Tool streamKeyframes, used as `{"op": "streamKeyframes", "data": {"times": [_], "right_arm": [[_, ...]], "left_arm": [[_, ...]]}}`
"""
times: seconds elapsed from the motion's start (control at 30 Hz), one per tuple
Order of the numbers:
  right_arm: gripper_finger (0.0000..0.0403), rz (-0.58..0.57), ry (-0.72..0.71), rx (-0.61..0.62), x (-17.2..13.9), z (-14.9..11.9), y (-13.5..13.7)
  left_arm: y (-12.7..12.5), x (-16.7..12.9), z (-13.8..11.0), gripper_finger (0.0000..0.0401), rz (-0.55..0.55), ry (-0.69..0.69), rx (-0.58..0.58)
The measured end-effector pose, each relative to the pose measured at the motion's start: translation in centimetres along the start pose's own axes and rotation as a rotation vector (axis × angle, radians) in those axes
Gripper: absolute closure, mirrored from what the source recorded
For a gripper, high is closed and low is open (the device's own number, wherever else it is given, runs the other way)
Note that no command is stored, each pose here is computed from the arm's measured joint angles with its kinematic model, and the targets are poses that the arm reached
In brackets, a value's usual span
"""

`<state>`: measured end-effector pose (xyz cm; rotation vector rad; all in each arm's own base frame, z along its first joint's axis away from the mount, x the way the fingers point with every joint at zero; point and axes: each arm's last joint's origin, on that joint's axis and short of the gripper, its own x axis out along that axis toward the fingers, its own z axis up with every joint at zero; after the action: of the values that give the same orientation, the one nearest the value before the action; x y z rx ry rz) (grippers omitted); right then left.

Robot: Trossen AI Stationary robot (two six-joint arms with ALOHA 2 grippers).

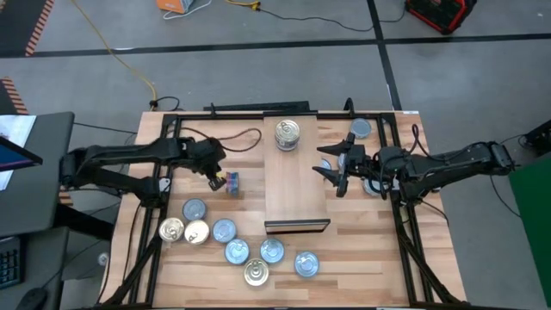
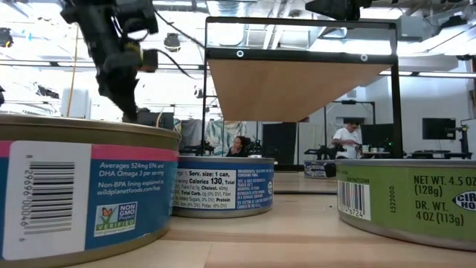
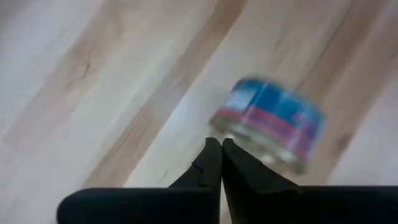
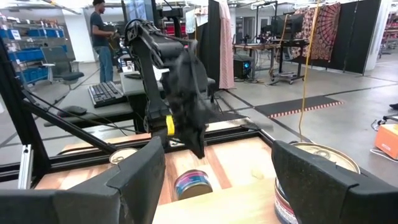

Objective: Stack canned seafood by type on shelf
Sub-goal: Stack the blue and pink tuna can on the shelf on top of the other blue and pink tuna can

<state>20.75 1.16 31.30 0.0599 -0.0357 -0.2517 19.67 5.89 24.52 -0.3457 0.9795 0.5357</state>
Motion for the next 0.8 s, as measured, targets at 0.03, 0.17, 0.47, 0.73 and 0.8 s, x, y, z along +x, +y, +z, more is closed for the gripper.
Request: {"op": "streamKeyframes", "data": {"times": [0.03, 0.17, 0.47, 0.73, 0.8], "right_arm": [[0.0085, 0.0, 0.0, 0.001, 0.0, 0.0, 0.0], [0.0085, 0.0, 0.0, 0.017, 0.0, 0.0, 0.0], [0.0085, -0.001, 0.005, -0.004, 0.0, -0.1, 0.0], [0.0085, -0.017, 0.005, -0.028, 0.1, 0.0, -0.3], [0.0085, -0.024, 0.005, -0.029, 0.1, 0.0, -0.5]], "left_arm": [[-0.2, -0.4, 0.0, 0.0388, -0.017, -0.028, -0.033], [-1.4, -1.2, 0.1, 0.0345, -0.089, -0.088, -0.144], [-3.6, 0.4, -0.3, 0.0172, -0.114, -0.017, -0.296], [-4.7, 3.4, -0.6, 0.0062, -0.063, 0.102, -0.331], [-4.8, 4.1, -0.6, 0.0055, -0.047, 0.117, -0.329]]}}
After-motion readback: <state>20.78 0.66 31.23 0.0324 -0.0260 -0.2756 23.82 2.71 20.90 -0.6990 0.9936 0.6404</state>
